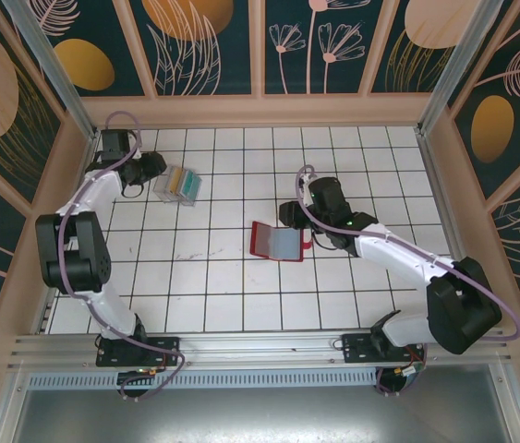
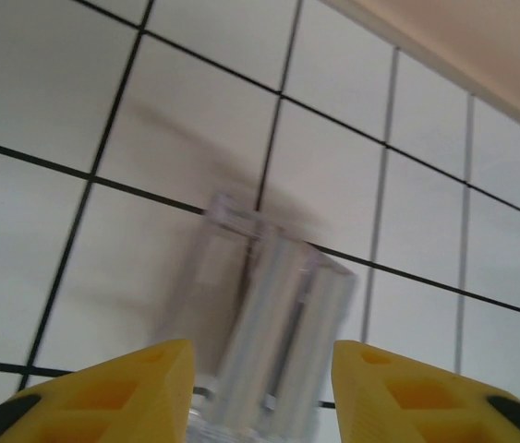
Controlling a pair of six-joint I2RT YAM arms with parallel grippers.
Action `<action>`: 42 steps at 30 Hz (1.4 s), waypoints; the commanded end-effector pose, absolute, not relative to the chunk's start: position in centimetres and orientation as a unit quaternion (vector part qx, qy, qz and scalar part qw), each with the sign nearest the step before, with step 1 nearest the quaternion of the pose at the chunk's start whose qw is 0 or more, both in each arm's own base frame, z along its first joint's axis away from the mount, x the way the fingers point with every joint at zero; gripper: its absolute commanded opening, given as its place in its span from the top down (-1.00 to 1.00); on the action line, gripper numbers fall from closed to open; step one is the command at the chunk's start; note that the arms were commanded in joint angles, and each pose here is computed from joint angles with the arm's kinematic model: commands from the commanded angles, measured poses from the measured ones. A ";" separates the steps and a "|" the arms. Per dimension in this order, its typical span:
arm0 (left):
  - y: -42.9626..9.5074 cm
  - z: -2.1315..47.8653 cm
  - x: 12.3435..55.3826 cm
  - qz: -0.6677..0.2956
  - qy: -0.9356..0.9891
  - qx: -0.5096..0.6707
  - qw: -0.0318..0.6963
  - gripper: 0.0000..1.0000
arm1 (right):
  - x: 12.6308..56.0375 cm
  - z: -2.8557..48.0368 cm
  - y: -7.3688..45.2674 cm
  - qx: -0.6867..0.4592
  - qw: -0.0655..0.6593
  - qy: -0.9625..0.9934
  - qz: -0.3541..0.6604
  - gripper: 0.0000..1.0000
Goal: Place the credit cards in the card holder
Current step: Move the storage box to the top-center of the table.
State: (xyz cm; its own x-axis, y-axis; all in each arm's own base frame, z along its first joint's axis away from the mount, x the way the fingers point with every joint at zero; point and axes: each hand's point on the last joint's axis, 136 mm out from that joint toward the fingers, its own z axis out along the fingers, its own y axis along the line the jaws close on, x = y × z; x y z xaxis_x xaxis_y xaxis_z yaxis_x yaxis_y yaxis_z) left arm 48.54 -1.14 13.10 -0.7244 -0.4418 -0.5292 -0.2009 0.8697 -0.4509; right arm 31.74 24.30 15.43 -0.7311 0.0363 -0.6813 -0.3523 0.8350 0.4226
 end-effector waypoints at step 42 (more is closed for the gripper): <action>-6.4 7.7 46.3 -0.276 0.907 -0.195 0.251 0.88 | 33.9 15.3 23.2 -0.036 0.346 0.885 0.309 0.23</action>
State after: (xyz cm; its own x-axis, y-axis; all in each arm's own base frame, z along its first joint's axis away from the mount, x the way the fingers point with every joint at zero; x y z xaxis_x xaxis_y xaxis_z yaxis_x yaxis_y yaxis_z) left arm 47.53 -2.90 6.97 -0.7734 -0.4705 -0.4247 -0.2272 0.8313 -0.5073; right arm 33.34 22.82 14.82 -0.7584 0.1255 -0.6396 -0.2813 0.8222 0.4948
